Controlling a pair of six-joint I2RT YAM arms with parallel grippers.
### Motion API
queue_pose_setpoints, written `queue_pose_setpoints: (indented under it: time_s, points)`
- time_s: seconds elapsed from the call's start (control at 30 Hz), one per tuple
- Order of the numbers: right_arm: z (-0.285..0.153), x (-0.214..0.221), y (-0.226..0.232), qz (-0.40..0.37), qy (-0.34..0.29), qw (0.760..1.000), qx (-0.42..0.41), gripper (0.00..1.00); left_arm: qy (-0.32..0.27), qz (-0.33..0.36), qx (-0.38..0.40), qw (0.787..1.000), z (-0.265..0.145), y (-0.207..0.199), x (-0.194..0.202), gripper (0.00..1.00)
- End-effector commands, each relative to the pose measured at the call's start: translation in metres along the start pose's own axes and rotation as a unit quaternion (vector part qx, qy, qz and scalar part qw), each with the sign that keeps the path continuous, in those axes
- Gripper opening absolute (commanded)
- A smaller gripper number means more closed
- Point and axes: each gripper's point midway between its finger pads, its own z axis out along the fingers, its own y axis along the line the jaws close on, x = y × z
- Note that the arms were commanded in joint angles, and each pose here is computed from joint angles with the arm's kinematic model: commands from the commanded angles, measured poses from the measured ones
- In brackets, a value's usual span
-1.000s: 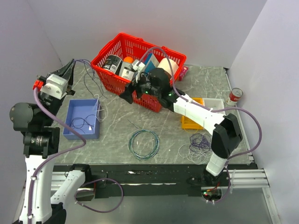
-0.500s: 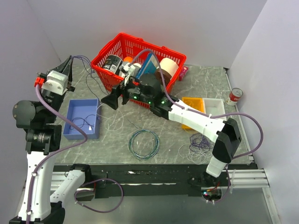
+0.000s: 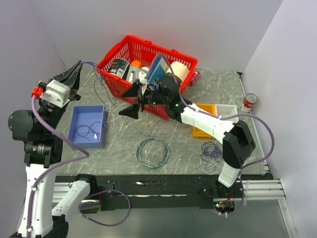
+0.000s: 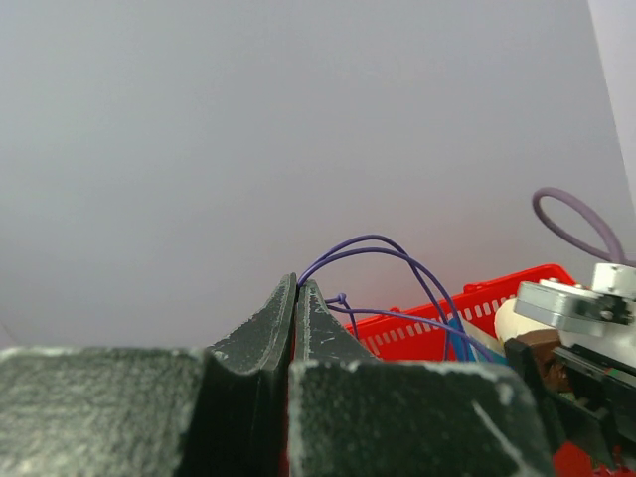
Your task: Untangle the cables
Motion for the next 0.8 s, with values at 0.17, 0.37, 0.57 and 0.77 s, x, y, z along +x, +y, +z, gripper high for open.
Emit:
queue_pose_setpoints:
  time_s: [0.17,0.37,0.57,0.77]
  points:
    - [0.034,-0.033,0.006,0.012,-0.083,0.992,-0.094,0.89,-0.058,0.010,0.010,0.998,0.003,0.002,-0.042,0.01]
    - [0.047,-0.027,0.026,0.013,-0.070,0.988,-0.138,0.87,-0.060,0.014,0.007,0.998,0.004,0.003,-0.042,0.01]
    - [0.034,-0.007,0.048,0.053,-0.051,0.978,-0.193,0.86,-0.050,0.021,0.004,0.999,0.003,0.004,-0.036,0.01]
    - [0.025,0.000,0.066,0.089,-0.020,0.960,-0.266,0.86,-0.047,0.025,0.007,0.999,0.003,0.003,-0.034,0.01]
